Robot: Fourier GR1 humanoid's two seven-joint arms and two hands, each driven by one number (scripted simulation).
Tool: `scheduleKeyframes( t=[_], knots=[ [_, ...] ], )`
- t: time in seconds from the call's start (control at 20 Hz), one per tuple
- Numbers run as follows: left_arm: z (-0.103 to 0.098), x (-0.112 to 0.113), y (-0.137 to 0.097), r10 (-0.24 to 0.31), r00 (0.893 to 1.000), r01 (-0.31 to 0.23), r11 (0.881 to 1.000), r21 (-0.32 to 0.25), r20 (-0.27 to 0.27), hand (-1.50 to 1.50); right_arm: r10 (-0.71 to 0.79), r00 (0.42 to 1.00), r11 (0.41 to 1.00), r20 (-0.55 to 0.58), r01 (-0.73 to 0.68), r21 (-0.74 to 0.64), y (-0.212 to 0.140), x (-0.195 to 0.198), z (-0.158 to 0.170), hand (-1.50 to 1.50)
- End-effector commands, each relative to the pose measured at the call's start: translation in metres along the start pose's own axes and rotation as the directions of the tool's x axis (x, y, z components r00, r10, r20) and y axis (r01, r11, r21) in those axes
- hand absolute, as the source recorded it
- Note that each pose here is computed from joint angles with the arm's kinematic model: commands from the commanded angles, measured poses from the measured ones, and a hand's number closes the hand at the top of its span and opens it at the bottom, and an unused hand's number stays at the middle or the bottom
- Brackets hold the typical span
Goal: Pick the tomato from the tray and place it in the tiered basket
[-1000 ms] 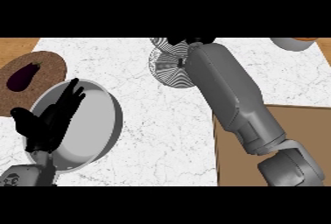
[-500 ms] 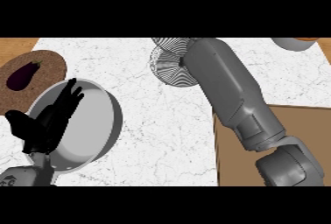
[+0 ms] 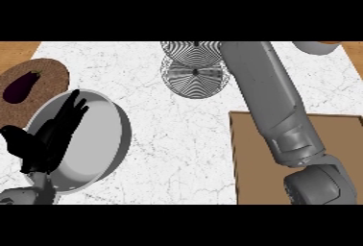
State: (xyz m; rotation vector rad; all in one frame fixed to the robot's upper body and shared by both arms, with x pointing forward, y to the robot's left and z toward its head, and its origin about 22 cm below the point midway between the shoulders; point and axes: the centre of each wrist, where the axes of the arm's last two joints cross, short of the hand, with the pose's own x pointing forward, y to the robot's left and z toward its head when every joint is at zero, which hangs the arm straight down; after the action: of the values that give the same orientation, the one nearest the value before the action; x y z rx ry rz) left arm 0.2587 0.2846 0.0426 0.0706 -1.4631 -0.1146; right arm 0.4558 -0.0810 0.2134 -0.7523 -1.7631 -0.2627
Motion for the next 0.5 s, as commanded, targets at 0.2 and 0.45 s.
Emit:
scheduleKeyframes(
  t=[0.2,0.45],
  knots=[
    [0.003,-0.009,0.022,0.031,0.998,-0.029,0.999,0.03,-0.049,0.0,-0.1,0.995,0.975,0.008,0.1,-0.198,-0.055,-0.01,-0.034,-1.5],
    [0.013,-0.008,0.012,0.028,0.998,-0.026,0.999,0.046,-0.061,0.0,-0.092,0.996,0.966,-0.011,0.087,-0.244,-0.11,-0.031,-0.041,-1.5]
  ],
)
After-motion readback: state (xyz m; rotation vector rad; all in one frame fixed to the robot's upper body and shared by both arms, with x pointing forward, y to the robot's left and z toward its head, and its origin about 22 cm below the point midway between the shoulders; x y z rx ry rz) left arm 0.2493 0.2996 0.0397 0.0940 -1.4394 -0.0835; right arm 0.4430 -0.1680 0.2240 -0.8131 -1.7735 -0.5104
